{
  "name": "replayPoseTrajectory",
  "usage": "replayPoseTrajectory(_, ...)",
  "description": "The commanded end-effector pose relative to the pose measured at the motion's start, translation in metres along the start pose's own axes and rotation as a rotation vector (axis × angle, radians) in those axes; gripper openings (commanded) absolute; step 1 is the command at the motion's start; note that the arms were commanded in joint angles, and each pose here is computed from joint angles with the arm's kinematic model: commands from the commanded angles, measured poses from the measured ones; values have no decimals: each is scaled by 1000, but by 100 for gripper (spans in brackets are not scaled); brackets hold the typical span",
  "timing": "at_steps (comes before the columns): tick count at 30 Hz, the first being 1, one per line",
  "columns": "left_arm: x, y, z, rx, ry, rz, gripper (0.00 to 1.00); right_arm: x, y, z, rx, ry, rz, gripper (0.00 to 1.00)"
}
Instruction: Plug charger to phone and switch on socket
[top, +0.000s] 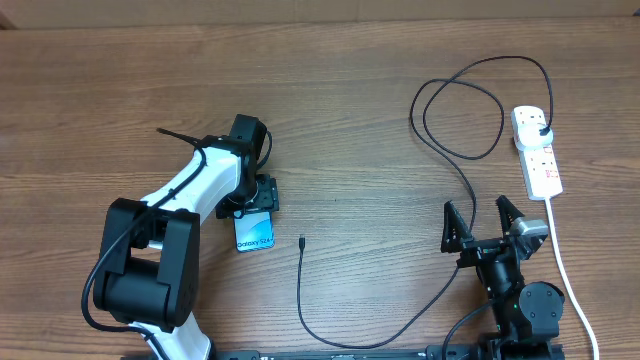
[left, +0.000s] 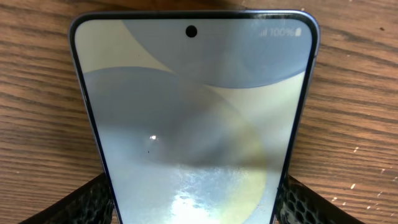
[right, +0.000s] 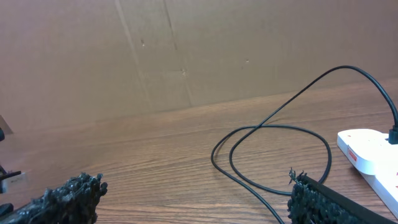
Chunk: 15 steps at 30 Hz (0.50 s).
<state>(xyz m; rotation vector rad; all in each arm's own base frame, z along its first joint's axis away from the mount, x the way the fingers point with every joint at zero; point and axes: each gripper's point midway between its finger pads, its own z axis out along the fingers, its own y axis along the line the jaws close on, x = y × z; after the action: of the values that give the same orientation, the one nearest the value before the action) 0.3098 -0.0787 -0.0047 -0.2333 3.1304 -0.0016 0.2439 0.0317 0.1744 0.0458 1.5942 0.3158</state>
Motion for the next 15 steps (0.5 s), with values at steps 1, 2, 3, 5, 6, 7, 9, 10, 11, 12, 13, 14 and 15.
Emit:
replayPoseTrajectory(1,33,-13,34,76,149,2,68,2,1,0,-8,-1,-4,100)
replayPoseTrajectory(2,33,-13,34,77,148,2,65,2,1,0,-8,-1,-4,100)
replayPoseTrajectory(3,33,-13,34,79,149,2,64,2,1,0,-8,-1,-4,100)
replayPoseTrajectory(5,33,-13,34,80,149,2,63,2,1,0,-8,-1,-4,100)
replayPoseTrajectory(6,33,-13,34,80,149,2,62,2,1,0,-8,-1,-4,100)
replayPoseTrajectory(7,33,-13,34,80,148,2,62,2,1,0,-8,-1,-4,100)
replayPoseTrajectory(9,33,-13,34,80,149,2,62,2,1,0,-8,-1,-4,100)
replayPoseTrajectory(10,33,-13,34,80,149,2,63,2,1,0,-8,-1,-4,100)
replayPoseTrajectory(11,33,-13,34,80,149,2,63,2,1,0,-8,-1,-4,100)
replayPoseTrajectory(12,33,-13,34,80,149,2,63,2,1,0,-8,-1,-4,100)
replayPoseTrajectory(13,33,-13,34,80,149,2,63,2,1,0,-8,-1,-4,100)
replayPoseTrajectory(14,33,-13,34,80,149,2,63,2,1,0,-8,-1,-4,100)
replayPoseTrajectory(15,33,-13,34,80,149,2,62,2,1,0,-8,-1,-4,100)
